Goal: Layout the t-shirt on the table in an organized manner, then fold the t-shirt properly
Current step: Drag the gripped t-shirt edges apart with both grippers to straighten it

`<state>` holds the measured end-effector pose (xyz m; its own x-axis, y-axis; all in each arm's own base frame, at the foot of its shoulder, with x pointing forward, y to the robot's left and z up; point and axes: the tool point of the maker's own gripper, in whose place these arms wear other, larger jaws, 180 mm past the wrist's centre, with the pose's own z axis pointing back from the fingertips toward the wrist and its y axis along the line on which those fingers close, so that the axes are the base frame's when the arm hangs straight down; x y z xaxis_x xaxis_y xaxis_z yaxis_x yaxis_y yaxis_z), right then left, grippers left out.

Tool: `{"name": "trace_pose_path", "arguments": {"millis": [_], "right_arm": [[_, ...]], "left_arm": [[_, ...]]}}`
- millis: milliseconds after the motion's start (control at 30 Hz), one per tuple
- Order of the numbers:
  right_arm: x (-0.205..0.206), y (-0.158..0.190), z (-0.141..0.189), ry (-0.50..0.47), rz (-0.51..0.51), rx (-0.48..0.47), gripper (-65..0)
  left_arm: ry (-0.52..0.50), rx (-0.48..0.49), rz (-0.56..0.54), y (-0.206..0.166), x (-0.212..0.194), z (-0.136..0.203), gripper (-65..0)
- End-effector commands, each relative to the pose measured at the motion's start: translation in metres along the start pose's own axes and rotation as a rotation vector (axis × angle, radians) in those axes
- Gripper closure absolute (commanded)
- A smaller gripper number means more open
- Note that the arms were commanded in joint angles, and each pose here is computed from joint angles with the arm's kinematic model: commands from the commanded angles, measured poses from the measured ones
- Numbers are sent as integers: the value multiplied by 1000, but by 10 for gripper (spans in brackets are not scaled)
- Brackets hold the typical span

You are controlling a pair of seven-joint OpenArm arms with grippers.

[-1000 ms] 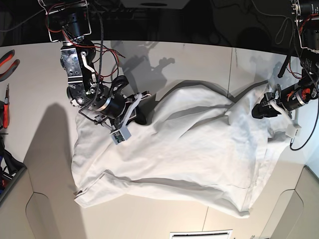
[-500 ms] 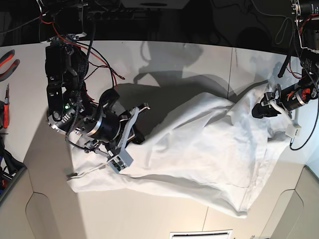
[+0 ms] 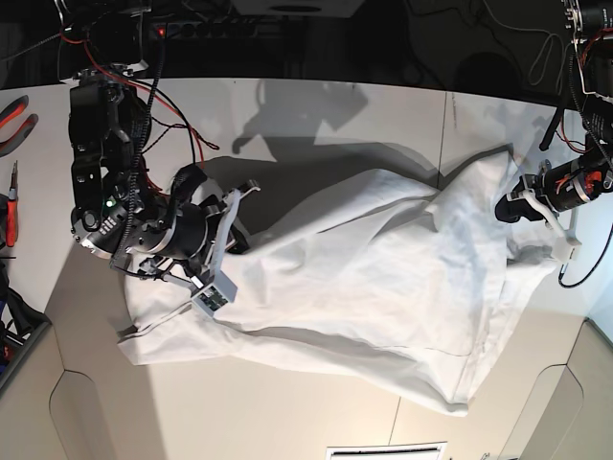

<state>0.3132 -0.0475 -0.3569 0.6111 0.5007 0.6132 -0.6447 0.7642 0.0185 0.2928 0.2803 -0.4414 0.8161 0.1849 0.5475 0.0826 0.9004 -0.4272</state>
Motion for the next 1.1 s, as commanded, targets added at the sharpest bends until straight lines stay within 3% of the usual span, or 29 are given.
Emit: {"name": "trace_pose_path", "arguments": {"millis": [0, 200, 233, 333, 400, 567, 767, 933, 1067], "right_arm": [[8, -7, 6, -28, 13, -18, 0], [-32, -11, 7, 61, 13, -26, 0], [-37, -11, 7, 72, 13, -26, 0], [-49, -10, 8, 99, 10, -23, 0], [-57, -9, 8, 117, 8, -20, 0], [-73, -1, 8, 157, -3, -5, 0], [-84, 0, 7, 186, -3, -11, 0], [-96, 6, 5, 214, -18, 5, 0], [-114, 8, -2, 264, -45, 25, 0]], "left_arm": [[-54, -3, -26, 1, 23, 7, 0], [-56, -3, -26, 1, 23, 7, 0], [-52, -3, -26, 1, 23, 7, -30], [3, -3, -26, 1, 12, 7, -256], [59, -2, -26, 1, 2, 7, -319], [119, -31, 11, 1, -11, 16, -318], [124, -152, 77, -13, 2, 38, -318], [232, -239, 95, -29, -16, 48, -318], [279, -245, 105, -32, -37, 45, -318]]}}
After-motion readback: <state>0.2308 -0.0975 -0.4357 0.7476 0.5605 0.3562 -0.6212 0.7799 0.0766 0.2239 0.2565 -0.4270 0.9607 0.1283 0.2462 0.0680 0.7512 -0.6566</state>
